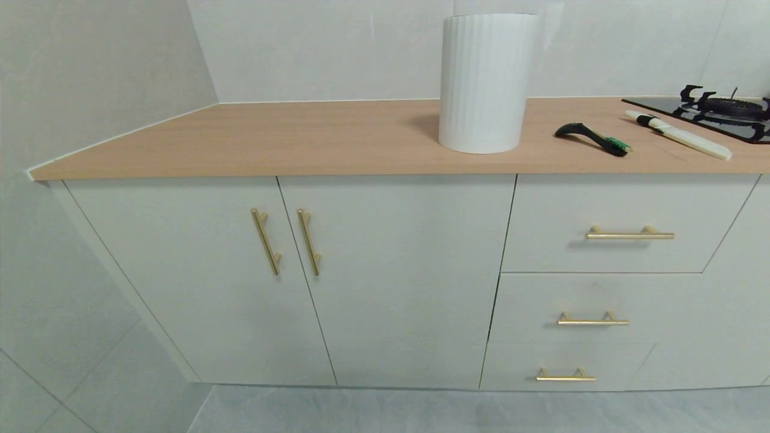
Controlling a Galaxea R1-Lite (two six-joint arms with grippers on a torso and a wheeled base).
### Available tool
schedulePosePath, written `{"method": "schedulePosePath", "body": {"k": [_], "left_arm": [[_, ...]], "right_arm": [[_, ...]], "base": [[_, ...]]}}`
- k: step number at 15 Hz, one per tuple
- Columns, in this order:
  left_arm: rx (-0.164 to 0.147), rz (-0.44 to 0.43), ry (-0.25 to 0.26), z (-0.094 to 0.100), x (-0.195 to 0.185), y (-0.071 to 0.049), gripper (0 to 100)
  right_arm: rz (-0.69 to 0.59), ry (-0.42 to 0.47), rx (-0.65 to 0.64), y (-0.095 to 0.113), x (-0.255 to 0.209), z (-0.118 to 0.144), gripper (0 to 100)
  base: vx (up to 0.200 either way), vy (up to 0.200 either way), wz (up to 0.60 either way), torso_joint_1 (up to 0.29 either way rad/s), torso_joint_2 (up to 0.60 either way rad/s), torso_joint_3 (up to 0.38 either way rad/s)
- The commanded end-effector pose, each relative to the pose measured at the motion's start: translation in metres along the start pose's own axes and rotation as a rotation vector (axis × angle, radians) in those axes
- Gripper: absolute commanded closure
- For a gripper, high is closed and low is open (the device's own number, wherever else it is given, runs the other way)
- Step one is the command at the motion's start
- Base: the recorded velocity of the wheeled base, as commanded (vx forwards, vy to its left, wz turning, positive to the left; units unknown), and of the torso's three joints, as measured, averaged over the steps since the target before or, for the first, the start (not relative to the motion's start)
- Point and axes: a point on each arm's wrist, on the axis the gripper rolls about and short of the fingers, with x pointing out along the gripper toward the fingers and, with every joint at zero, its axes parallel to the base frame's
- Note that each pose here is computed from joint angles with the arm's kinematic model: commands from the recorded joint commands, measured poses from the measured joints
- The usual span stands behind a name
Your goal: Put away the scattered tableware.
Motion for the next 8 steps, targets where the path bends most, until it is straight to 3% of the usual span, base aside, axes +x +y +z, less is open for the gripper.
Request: {"method": "schedulePosePath", "body": {"k": [1,3,8], "left_arm": [[0.0,0.0,0.001,0.0,0.0001,0.0,0],[0.0,0.0,0.001,0.0,0.0001,0.0,0],[0.004,0.0,0.001,0.0,0.0001,0.0,0]], "right_arm": [[0.0,0.001,0.0,0.0,0.0001,0.0,0],[0.0,0.001,0.0,0.0,0.0001,0.0,0],[0.0,0.001,-0.002,0.0,0.0001,0.0,0]], "base": [[-0.2,0.0,0.0,-0.002,0.01,0.002],[-0.2,0.0,0.0,0.005,0.01,0.002],[0.0,0.0,0.0,0.0,0.0,0.0]]}}
